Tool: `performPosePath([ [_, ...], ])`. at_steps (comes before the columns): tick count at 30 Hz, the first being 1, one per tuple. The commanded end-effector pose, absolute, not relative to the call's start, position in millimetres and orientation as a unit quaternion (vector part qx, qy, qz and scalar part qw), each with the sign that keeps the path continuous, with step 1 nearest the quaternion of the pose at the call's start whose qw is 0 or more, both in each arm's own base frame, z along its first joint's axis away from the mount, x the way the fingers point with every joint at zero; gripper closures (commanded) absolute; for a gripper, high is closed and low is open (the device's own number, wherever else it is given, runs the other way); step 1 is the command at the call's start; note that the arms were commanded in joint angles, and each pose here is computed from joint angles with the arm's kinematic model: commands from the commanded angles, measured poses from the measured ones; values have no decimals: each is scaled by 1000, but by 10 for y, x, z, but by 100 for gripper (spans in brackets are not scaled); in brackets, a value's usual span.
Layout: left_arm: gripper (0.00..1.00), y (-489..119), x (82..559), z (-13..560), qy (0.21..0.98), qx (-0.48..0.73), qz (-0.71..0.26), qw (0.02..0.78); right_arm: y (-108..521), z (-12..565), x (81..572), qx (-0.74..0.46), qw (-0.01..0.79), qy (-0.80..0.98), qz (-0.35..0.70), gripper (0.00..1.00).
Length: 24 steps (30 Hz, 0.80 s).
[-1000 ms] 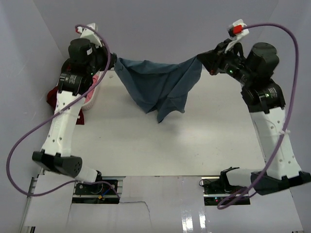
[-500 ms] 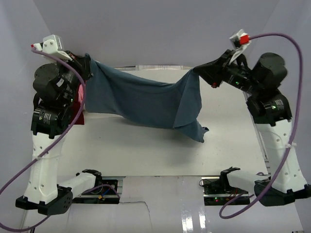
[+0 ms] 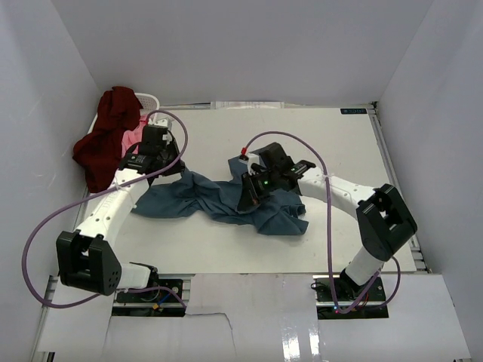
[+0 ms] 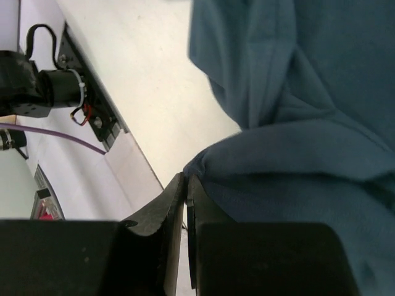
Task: Fold and stack the t-shirts
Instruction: Flatten out the tshirt
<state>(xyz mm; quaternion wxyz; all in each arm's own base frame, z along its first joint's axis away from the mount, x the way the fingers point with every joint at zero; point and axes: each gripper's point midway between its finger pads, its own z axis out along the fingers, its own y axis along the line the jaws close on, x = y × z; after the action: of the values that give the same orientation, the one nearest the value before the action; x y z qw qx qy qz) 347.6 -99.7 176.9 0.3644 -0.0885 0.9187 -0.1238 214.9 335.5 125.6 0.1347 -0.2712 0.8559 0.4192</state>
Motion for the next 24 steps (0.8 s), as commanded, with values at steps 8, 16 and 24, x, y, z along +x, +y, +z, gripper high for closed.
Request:
performPosePath([
  [8, 100, -904, 3635, 2052, 899, -103, -105, 412, 3730, 1588, 2272, -335, 187, 796, 468, 82],
  [16, 100, -884, 3615, 1851, 907, -104, -96, 397, 3197, 1426, 2474, -296, 281, 845, 347, 24],
  [24, 100, -917, 3605, 1718, 912, -98, -100, 385, 2578, 1229, 2313, -260, 366, 849, 278, 23],
])
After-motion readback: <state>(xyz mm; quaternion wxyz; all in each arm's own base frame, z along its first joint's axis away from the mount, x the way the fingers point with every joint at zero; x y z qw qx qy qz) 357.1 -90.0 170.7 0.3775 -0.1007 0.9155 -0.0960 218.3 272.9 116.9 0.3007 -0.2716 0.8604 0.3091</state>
